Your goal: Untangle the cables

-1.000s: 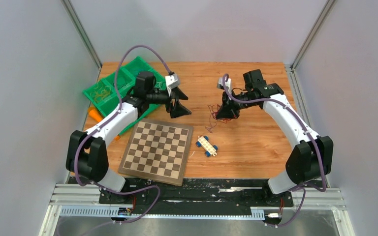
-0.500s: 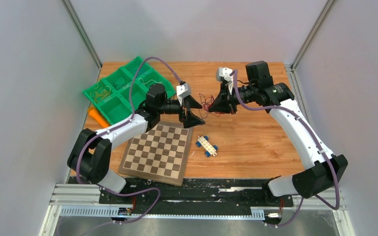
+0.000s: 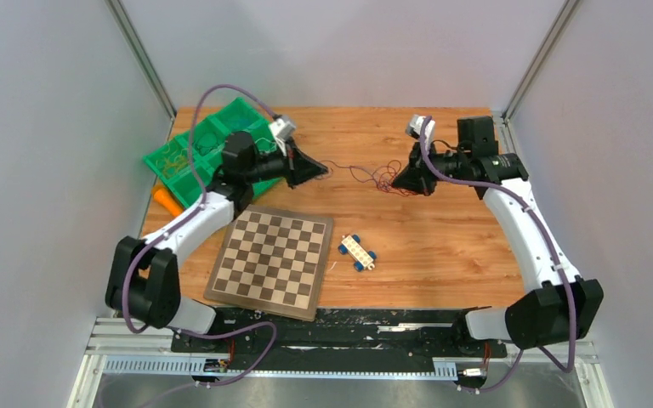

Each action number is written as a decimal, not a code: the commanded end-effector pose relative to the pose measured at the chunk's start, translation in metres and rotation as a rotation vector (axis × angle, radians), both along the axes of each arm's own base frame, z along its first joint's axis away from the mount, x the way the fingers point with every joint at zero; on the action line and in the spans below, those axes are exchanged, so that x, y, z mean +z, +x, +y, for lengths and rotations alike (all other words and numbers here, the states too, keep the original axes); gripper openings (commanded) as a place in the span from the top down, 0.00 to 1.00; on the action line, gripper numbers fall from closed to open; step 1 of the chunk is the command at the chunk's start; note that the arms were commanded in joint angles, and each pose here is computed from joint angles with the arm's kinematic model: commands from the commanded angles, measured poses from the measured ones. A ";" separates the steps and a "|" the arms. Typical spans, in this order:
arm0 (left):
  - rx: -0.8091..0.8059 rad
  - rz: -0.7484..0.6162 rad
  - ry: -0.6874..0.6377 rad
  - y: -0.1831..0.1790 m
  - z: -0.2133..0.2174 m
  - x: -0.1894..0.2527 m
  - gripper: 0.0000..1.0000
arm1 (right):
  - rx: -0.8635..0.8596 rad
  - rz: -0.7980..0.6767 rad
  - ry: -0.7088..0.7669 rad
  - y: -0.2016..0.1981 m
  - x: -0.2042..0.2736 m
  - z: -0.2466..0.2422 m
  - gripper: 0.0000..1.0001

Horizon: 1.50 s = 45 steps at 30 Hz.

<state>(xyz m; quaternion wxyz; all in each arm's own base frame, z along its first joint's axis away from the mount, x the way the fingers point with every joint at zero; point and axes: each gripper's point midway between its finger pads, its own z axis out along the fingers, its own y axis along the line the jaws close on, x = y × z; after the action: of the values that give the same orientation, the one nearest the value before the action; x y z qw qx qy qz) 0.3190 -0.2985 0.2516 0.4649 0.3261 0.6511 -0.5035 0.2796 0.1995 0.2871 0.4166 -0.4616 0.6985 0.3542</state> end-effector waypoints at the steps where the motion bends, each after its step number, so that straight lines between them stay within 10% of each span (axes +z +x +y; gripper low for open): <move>1: 0.139 -0.061 -0.053 0.017 0.062 0.065 1.00 | -0.227 0.084 -0.156 0.040 -0.067 -0.062 0.98; 15: 0.454 -0.265 -0.114 0.053 0.174 0.215 1.00 | -0.362 0.368 -0.598 0.061 -0.239 -0.156 0.91; 45: 0.865 -0.545 -0.210 0.044 0.304 0.395 1.00 | -0.429 0.508 -0.735 0.037 -0.298 -0.211 0.86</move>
<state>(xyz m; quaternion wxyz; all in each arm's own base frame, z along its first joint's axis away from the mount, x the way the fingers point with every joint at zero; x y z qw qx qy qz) 0.3666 -0.0203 0.6199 0.7849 0.1347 0.5475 -0.2572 0.3288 0.0219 0.0139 0.1462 -0.3288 0.9233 0.1342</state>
